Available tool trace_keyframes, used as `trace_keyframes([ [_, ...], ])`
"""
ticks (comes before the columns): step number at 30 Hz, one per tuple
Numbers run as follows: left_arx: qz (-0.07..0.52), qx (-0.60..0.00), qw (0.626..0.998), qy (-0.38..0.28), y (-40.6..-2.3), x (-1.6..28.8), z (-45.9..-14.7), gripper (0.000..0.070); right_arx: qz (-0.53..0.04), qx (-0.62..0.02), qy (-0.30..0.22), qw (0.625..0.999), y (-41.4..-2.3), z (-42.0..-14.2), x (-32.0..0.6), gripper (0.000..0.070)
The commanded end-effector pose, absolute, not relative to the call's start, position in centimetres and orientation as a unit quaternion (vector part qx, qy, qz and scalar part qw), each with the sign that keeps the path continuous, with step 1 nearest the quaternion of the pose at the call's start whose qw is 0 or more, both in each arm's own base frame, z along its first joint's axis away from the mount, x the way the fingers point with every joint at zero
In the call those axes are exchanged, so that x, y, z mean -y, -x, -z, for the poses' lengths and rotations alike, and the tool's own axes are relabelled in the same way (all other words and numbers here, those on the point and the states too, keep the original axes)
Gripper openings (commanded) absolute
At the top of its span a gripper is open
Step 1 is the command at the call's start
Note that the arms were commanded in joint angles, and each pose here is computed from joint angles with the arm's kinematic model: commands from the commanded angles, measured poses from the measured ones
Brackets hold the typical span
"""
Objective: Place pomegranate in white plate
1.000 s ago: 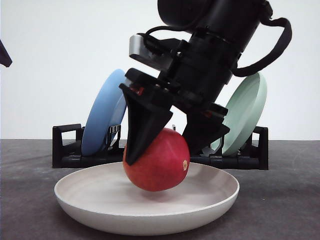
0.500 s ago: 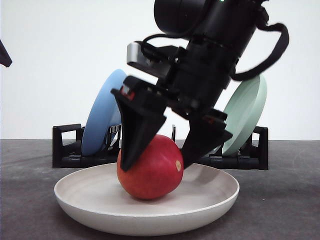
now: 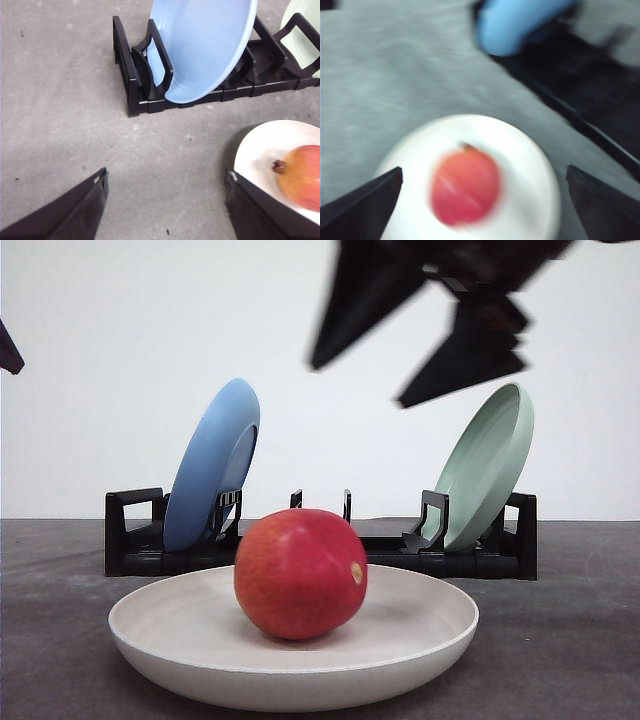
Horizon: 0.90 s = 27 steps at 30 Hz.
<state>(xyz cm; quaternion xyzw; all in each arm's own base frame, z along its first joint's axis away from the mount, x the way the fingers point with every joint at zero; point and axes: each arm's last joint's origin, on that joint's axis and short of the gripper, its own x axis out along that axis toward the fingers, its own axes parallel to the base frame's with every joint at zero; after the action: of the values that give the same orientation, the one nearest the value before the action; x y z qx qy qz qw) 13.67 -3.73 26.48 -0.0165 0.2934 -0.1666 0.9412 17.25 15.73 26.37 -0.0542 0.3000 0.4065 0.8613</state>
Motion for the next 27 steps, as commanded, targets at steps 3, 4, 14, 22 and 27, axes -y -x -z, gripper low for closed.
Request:
trace_keyframes([
  [3,0.169,-0.289,0.942,0.018,-13.8,3.8,-26.6,0.0433,-0.387,-0.289,0.042,0.875,-16.5,-25.9,-13.6,0.0611],
  [4,0.169,-0.289,0.942,0.018,-13.8,3.8,-26.6,0.0433,-0.378,-0.290,0.037,0.879,-16.3,-25.6,-13.0,0.0611],
  [14,0.168,-0.289,0.942,0.019,-13.8,3.8,-26.6,0.0434,-0.272,-0.302,-0.023,0.913,-14.5,-21.7,-7.4,0.0588],
  [22,0.168,-0.293,0.941,0.019,-13.7,3.8,-26.6,0.0434,-0.174,-0.295,-0.033,0.939,-14.7,-21.2,-5.5,0.0568],
  [27,0.167,-0.303,0.938,0.019,-13.6,3.7,-26.4,0.0041,-0.165,-0.293,-0.026,0.941,-14.8,-21.2,-5.4,0.0027],
])
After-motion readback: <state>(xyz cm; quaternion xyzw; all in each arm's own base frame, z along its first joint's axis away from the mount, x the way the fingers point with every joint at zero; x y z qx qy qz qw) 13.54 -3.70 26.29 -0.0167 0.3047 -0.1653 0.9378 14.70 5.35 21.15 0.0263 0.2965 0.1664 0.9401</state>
